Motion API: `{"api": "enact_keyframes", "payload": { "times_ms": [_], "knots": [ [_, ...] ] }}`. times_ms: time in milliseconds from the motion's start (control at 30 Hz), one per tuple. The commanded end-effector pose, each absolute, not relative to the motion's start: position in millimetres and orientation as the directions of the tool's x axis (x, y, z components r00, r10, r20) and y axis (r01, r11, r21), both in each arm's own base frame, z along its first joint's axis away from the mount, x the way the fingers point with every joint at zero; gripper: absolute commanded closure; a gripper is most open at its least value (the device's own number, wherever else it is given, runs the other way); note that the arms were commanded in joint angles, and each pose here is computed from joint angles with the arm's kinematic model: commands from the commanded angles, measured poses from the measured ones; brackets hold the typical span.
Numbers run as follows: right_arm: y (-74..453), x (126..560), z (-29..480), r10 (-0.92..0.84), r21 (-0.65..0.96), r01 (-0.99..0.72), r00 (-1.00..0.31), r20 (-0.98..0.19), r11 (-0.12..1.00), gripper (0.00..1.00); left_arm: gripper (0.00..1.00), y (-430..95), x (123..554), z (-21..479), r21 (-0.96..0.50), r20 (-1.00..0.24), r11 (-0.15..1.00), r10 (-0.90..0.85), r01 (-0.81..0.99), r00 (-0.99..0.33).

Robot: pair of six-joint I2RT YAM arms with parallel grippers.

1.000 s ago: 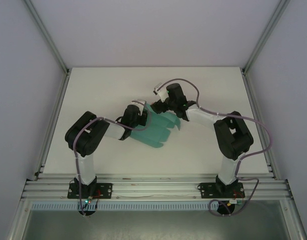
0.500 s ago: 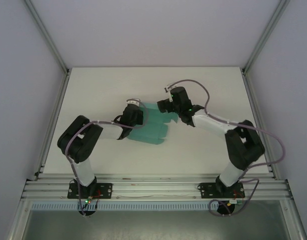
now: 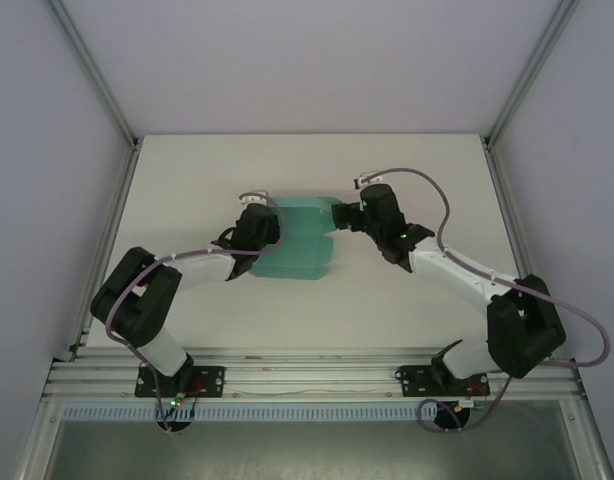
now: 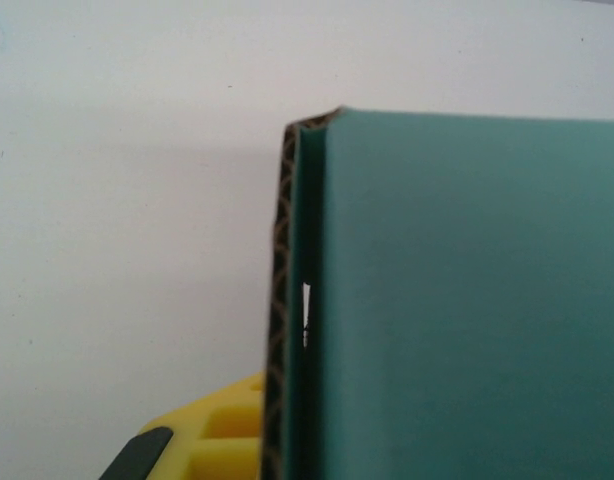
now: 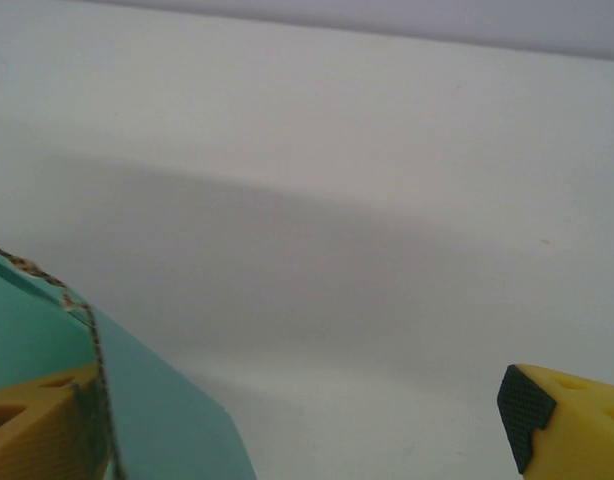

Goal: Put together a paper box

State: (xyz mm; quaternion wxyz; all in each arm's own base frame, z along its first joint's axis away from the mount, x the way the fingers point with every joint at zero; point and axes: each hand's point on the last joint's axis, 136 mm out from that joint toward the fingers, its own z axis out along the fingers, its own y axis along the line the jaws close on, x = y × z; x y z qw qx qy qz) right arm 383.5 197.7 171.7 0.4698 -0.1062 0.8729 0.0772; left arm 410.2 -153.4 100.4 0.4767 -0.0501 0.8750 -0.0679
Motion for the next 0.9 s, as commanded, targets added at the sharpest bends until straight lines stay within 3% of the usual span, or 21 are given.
{"api": "enact_keyframes", "payload": {
  "times_ms": [0,233,467,633,867],
  "knots": [
    [212,393,173,-0.087,0.079,-0.288,-0.521,-0.849,0.954,0.05,1.0,-158,407,107,-0.176,-0.825,0.984,-0.143,0.008,-0.546],
    [255,408,183,-0.029,0.186,-0.396,-0.477,-0.879,0.899,0.07,1.0,-169,412,111,-0.174,-0.828,0.984,-0.134,0.023,-0.545],
    [253,423,195,0.135,0.284,-0.312,-0.424,-0.896,0.907,0.07,1.0,-181,412,120,-0.233,-0.821,0.972,-0.178,0.034,-0.543],
    [231,405,199,0.107,0.239,-0.277,-0.419,-0.902,0.931,0.06,1.0,-170,412,127,-0.2,-0.823,0.98,-0.177,-0.017,-0.539],
    [181,367,172,0.018,0.117,-0.154,-0.531,-0.847,0.981,0.05,1.0,-165,411,142,-0.198,-0.831,0.98,-0.186,-0.034,-0.523]
  ]
}}
